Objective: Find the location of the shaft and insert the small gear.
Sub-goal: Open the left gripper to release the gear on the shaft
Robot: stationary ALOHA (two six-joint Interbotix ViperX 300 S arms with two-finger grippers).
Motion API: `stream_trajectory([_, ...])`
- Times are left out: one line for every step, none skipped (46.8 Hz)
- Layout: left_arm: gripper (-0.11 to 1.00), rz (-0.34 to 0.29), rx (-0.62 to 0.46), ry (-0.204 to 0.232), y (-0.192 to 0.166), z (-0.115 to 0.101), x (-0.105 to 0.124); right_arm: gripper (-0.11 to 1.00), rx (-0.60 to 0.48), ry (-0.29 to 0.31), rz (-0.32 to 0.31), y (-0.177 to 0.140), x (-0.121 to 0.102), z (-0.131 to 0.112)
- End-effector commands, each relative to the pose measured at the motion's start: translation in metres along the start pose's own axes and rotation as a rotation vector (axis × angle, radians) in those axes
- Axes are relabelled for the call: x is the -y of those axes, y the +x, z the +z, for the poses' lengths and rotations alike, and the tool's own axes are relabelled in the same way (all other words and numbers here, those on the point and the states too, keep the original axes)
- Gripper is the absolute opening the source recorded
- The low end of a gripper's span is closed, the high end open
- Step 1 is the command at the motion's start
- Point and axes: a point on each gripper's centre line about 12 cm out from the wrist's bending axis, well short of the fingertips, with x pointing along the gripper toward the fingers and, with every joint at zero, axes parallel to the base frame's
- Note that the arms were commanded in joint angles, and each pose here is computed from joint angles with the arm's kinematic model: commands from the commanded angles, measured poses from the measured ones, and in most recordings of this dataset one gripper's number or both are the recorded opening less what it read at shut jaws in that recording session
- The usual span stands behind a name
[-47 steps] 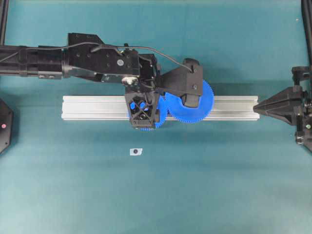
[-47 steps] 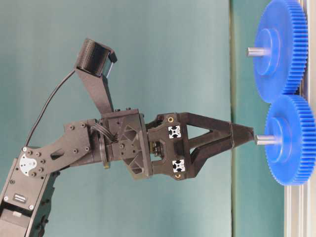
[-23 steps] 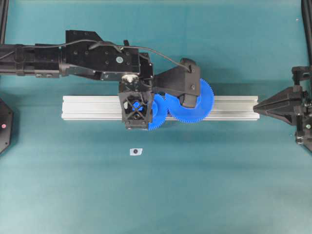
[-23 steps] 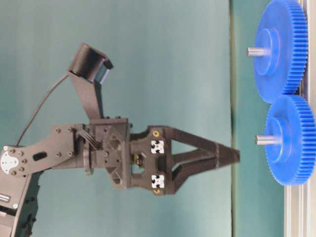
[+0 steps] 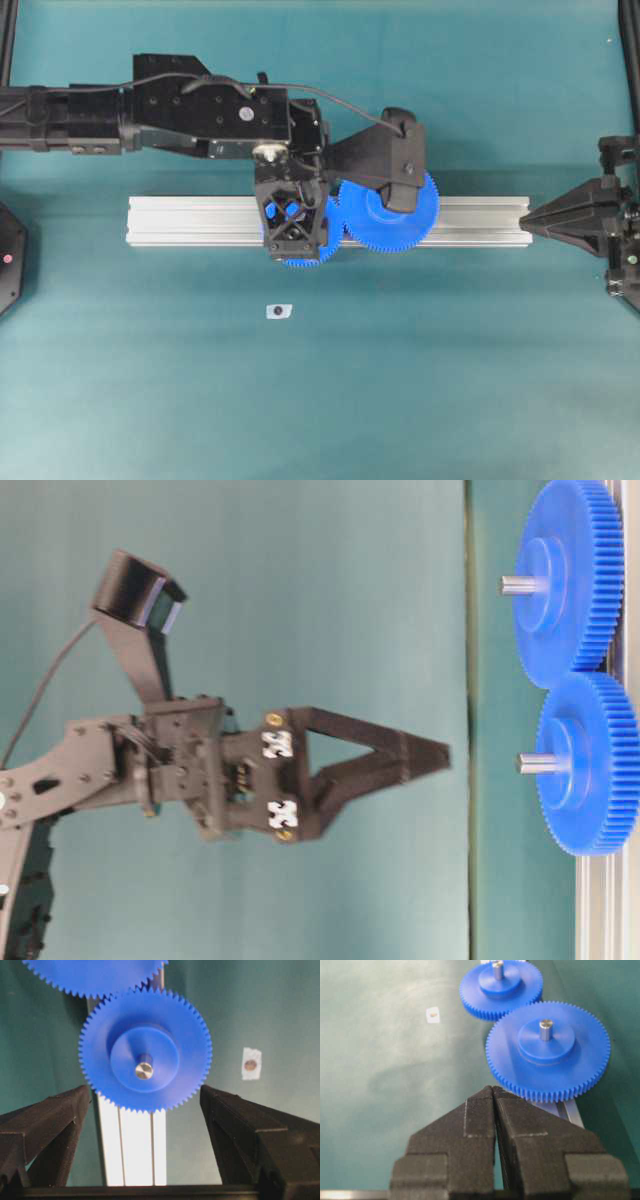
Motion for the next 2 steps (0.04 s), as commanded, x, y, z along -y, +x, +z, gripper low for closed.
stream_trajectory([0.85,0.010,0.076,0.000,-0.0305,0.0054,-0.0007,0.04,0.016,0.012,0.000,0.0005,-0.0005,0.0054])
stream_trajectory([0.85,0.009,0.076,0.002,-0.0312,0.0053,0.0000,0.04,0.016,0.012,0.000,0.0005,-0.0005,0.0054])
